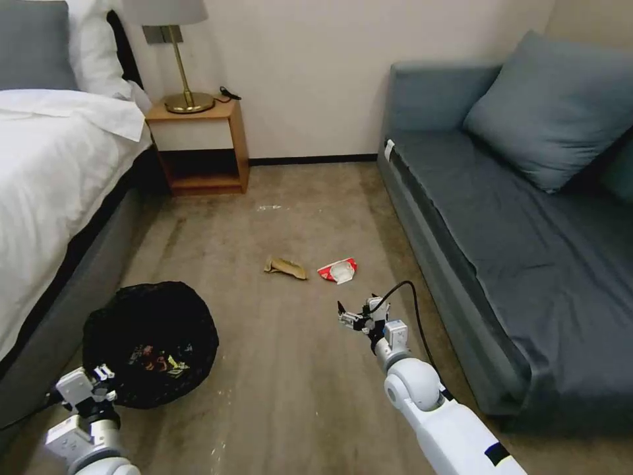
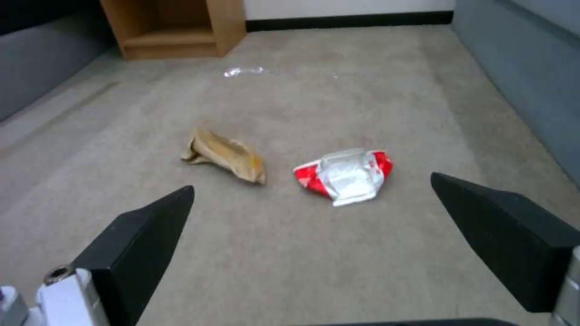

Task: Pick up the trash bin, then pick up the garbage on the floor and place it into the trash bin.

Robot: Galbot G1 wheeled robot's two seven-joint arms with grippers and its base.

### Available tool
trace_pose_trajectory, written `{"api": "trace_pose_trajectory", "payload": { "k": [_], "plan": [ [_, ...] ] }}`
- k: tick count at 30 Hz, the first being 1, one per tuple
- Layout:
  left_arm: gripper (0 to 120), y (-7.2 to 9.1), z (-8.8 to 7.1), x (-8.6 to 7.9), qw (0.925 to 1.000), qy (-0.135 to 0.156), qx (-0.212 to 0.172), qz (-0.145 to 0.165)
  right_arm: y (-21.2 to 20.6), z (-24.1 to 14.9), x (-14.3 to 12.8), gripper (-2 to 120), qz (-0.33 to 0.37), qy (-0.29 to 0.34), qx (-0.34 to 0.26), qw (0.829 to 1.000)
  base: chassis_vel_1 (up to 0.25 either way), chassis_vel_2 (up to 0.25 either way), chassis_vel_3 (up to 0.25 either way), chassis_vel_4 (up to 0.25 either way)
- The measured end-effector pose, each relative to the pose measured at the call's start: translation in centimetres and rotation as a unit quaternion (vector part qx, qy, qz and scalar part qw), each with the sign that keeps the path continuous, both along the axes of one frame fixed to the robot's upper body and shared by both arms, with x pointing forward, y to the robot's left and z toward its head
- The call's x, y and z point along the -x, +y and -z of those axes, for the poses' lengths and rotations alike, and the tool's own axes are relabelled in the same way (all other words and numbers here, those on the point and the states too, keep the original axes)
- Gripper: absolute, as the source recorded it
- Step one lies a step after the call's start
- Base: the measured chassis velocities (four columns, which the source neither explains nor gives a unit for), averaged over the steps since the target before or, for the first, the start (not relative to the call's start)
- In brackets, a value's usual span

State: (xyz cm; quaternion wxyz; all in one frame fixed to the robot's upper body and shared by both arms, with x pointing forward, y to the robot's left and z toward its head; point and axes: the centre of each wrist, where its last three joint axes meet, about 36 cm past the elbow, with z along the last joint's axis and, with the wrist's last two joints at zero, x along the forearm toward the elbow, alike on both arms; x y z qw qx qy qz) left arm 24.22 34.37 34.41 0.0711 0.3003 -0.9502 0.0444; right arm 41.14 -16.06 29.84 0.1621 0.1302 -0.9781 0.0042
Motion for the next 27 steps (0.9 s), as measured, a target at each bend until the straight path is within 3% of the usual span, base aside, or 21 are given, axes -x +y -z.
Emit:
{"api": "trace_pose_trajectory", "payload": {
  "k": [27],
  "plan": [
    [3, 0.3, 0.7, -0.2, 1.0, 0.004, 0.0, -0.006, 0.0, 1.4, -0.4, 100, -0.007, -0.002, -0.002, 1.0, -0.144, 0.144, 0.143, -0.146]
  ]
}}
